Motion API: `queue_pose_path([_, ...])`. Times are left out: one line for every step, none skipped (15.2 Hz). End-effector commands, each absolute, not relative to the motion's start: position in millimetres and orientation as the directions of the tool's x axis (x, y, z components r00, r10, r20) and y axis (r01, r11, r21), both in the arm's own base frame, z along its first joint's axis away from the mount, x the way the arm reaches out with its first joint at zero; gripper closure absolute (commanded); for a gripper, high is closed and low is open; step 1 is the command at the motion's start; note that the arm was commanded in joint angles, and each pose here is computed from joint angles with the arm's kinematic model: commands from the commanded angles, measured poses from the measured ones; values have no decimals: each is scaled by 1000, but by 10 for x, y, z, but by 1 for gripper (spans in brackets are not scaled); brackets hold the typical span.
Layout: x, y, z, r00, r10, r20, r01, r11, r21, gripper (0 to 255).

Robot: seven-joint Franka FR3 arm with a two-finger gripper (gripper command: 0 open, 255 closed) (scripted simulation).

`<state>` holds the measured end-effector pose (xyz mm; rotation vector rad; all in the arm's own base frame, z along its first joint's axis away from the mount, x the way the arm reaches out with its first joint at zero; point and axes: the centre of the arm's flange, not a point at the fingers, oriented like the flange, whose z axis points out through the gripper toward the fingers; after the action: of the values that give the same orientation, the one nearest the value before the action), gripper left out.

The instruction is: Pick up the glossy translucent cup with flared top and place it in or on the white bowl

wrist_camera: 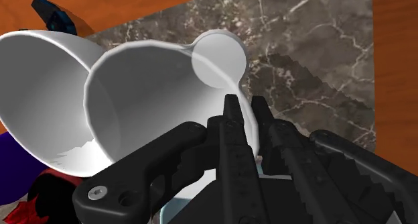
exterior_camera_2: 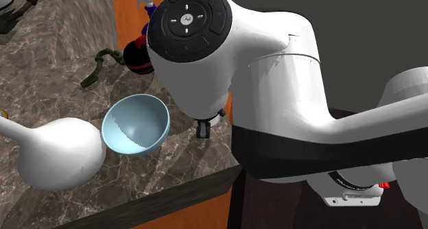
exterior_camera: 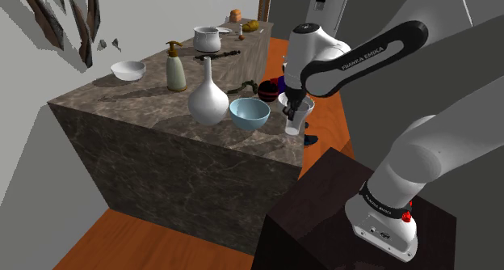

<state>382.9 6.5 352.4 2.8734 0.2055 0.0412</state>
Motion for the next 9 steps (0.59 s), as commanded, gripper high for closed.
queue_pose_path([3825, 64, 3627, 990, 144, 9, 136, -956, 259, 255])
queue_pose_path([3825, 64, 3680, 990, 144, 9, 136, -956, 259, 255])
queue_pose_path([3825, 64, 3733, 990, 144, 9, 136, -956, 259, 255])
queue_pose_path([3825, 64, 3786, 990, 144, 9, 136, -956, 259, 255])
queue_pose_path([3825, 64, 3838, 990, 144, 9, 136, -956, 259, 255])
queue_pose_path([3825, 64, 3891, 990, 144, 9, 136, -956, 259, 255])
queue_pose_path([3825, 64, 3944, 990, 144, 9, 136, -956, 259, 255])
queue_pose_path([3825, 64, 3997, 990, 144, 9, 136, -956, 259, 255])
queue_pose_path([3825, 64, 4050, 990, 144, 9, 136, -956, 259, 255])
